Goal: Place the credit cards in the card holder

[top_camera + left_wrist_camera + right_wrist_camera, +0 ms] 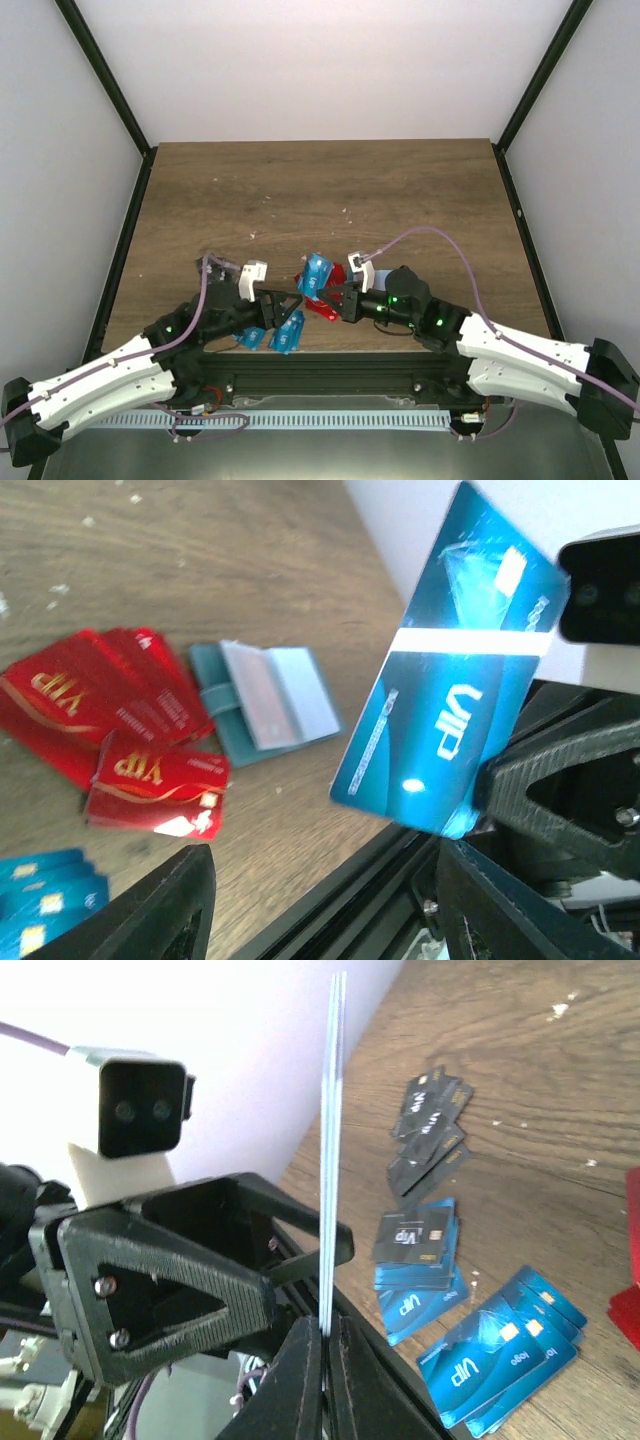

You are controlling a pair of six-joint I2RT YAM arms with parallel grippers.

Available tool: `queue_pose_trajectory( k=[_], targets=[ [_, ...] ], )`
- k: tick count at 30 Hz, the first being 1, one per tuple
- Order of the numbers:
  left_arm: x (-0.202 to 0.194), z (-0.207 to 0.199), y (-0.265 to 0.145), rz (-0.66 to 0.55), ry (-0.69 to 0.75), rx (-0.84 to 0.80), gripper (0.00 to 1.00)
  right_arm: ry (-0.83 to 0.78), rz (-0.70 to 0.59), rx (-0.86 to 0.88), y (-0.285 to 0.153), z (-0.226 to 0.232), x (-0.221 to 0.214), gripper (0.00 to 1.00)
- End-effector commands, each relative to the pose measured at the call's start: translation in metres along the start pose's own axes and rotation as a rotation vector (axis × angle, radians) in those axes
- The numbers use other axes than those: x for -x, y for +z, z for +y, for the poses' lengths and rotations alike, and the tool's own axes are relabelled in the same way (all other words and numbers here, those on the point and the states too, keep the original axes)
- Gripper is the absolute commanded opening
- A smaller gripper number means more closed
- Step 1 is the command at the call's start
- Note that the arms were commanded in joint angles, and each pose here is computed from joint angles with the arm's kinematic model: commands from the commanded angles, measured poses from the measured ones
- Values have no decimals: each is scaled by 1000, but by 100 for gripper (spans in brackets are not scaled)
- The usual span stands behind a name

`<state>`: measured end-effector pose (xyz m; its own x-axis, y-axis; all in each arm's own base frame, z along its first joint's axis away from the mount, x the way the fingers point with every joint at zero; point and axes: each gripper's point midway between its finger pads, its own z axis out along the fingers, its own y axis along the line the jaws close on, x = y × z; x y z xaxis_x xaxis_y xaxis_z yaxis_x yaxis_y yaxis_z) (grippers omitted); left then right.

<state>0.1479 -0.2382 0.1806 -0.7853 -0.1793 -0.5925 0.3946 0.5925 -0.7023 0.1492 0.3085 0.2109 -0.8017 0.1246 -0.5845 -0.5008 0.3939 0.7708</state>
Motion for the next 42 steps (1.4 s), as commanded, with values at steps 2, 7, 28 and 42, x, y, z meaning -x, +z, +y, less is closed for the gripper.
queue_pose_trajectory(
  k=[2,7,28,42],
  targets=[
    [27,-47,-9,-85,91,-177,64,-146,17,126,-12,28,1,1],
    [27,-59,-7,-83,119,-238,49,-172,53,194,-16,42,-4,1],
    [36,-10,6,-89,214,82,17,-184,-10,230,-31,55,10,27],
    [-4,21,41,102,216,175,46,142,38,-725,-51,-119,-16,44]
  ],
)
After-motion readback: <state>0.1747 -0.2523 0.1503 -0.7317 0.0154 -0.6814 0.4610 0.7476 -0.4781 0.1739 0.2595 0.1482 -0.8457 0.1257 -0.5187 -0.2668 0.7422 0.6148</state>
